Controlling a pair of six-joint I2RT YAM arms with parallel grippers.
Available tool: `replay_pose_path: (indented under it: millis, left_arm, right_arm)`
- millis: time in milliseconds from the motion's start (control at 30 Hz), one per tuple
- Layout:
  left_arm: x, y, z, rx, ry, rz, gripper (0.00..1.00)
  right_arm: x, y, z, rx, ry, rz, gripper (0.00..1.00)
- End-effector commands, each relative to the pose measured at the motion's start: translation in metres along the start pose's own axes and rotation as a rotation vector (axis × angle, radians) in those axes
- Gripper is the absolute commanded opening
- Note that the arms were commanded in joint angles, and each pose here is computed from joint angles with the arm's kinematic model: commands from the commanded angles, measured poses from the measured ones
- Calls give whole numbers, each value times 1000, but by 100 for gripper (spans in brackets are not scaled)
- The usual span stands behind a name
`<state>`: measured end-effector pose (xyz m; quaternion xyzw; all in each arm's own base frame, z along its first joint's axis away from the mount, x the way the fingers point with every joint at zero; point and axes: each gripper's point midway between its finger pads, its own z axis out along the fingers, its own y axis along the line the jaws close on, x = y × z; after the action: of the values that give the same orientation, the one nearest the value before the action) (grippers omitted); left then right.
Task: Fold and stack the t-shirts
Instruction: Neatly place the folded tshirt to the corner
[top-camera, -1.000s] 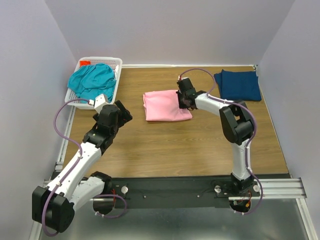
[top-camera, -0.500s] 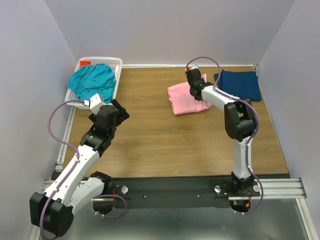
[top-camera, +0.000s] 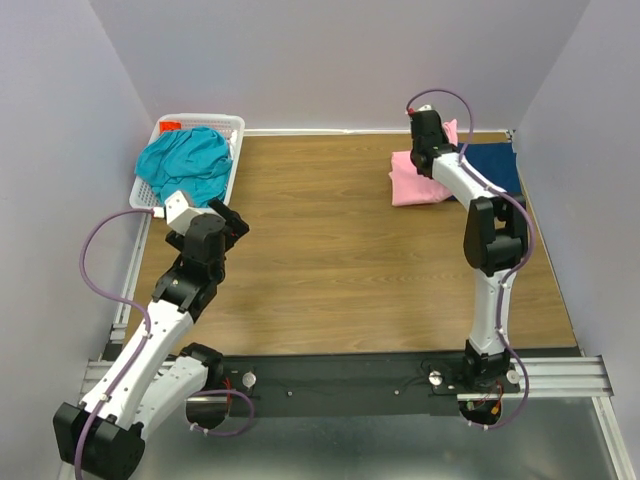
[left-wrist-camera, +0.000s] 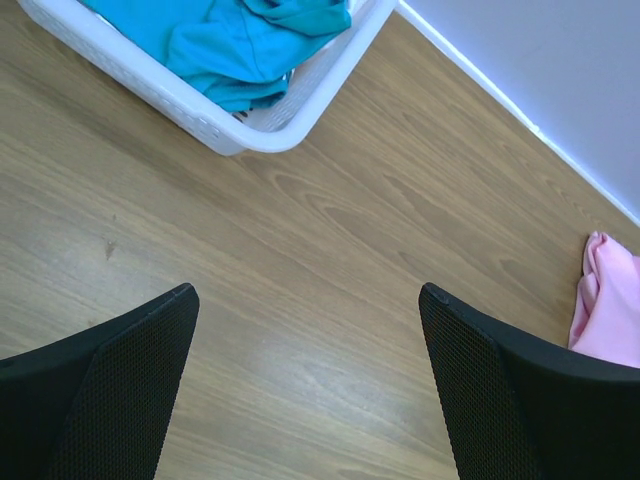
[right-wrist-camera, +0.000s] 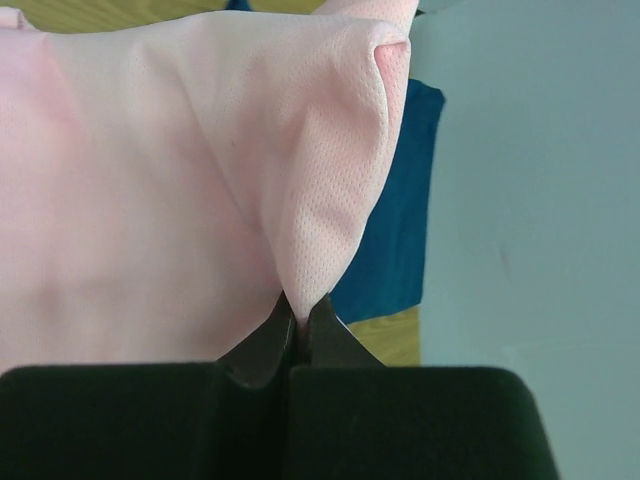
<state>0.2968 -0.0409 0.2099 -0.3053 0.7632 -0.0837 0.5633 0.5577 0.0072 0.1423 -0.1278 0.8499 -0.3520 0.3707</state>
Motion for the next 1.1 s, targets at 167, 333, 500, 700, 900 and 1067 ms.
replay_pose_path:
  millis: [167,333,500,700,900,1067]
  left_arm:
    - [-21,8,-4,-49,-88,-50,98]
    - [-21,9,-3,-52,-92,-51,98]
    - [-25,7,-3,-55,-98,-46,98]
    - [-25,8,-3,-58,-103,-50,98]
    - [-26,8,-4,-57,-107,-53,98]
    - [-26,8,-4,-50,-111,-60,98]
  right_arm:
    - [-8,-56,16,96,-18,-36,1]
    - [-17,-77,13,117,-45,-5,1]
    - [-29,-95,6,143,-75,46,1]
    - [-41,-121,1,211,-88,139,1]
    - [-45,-141,-1,261,-92,210,1]
    - [-39,-154,1,298,-78,262,1]
